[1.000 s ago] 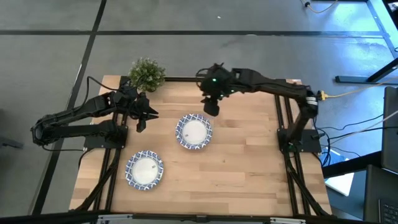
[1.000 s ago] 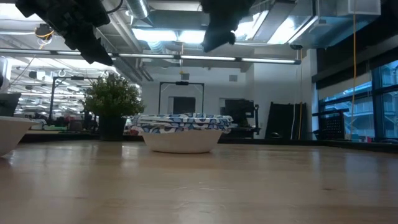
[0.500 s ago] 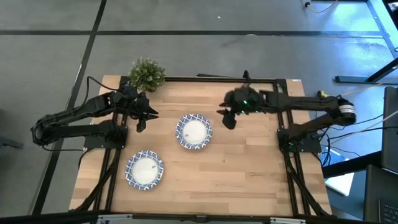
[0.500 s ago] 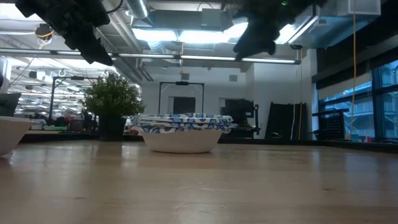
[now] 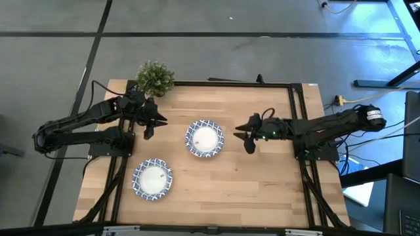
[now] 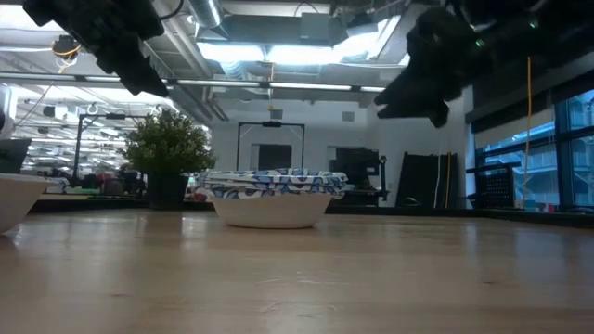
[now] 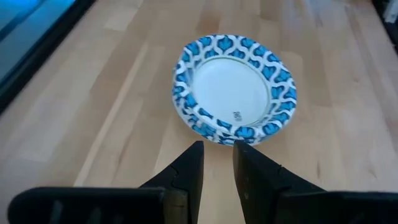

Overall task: Nest bowls inside each other
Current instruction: Stack the white patterned bowl on top of the right white patterned bowl

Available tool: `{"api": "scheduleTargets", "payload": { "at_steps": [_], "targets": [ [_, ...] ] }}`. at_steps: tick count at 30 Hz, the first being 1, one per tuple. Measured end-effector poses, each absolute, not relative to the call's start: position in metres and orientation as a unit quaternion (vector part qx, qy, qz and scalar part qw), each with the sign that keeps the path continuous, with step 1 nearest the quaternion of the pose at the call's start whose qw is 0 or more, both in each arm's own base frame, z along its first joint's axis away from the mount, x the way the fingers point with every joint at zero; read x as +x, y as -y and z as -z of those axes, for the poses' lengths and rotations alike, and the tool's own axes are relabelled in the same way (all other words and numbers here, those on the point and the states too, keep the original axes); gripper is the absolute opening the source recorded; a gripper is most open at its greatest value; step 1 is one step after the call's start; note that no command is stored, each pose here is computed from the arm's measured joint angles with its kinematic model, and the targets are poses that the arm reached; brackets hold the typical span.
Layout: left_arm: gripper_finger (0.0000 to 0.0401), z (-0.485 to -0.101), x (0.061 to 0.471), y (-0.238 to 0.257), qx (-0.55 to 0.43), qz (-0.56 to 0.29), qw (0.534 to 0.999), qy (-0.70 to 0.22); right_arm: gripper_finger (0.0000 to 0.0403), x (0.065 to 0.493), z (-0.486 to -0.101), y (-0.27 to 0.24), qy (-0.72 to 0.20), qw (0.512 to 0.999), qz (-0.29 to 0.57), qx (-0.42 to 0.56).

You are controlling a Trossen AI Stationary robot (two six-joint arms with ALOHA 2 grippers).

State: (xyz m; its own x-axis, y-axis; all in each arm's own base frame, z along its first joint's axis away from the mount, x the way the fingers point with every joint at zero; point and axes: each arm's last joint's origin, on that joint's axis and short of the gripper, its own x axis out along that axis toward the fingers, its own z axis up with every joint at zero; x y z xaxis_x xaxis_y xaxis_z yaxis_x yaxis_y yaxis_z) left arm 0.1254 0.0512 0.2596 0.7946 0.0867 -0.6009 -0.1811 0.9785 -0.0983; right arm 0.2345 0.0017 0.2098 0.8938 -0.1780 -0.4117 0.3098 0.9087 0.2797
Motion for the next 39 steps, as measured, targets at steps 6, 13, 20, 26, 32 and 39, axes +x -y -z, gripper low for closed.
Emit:
{"api": "scheduleTargets", "payload": {
  "at_steps": [6, 13, 20, 26, 32, 39],
  "targets": [
    [0.0081, -0.257, 0.123, -0.047, -0.099, -0.022, 0.940, -0.325, 0.0160, 0.226, -0.193, -0.015, -0.168, 0.957, 0.129, 0.200],
    [0.0081, -0.256, 0.127, -0.039, -0.095, 0.025, 0.940, -0.325, 0.0160, 0.225, -0.193, -0.019, -0.159, 0.958, 0.138, 0.196],
    [0.0081, -0.258, 0.132, -0.034, -0.173, 0.017, 0.930, -0.322, 0.0160, 0.225, -0.192, -0.019, -0.159, 0.958, 0.139, 0.196],
    [0.0081, -0.254, 0.130, -0.024, -0.239, 0.052, 0.903, -0.353, 0.0160, 0.225, -0.193, -0.019, -0.158, 0.958, 0.139, 0.195],
    [0.0081, -0.253, 0.131, -0.014, -0.280, 0.080, 0.882, -0.371, 0.0160, 0.225, -0.193, -0.019, -0.155, 0.958, 0.139, 0.196],
    [0.0070, -0.284, 0.126, -0.008, -0.248, 0.051, 0.877, -0.409, 0.0160, 0.225, -0.193, -0.019, -0.157, 0.961, 0.137, 0.185]
  ]
}}
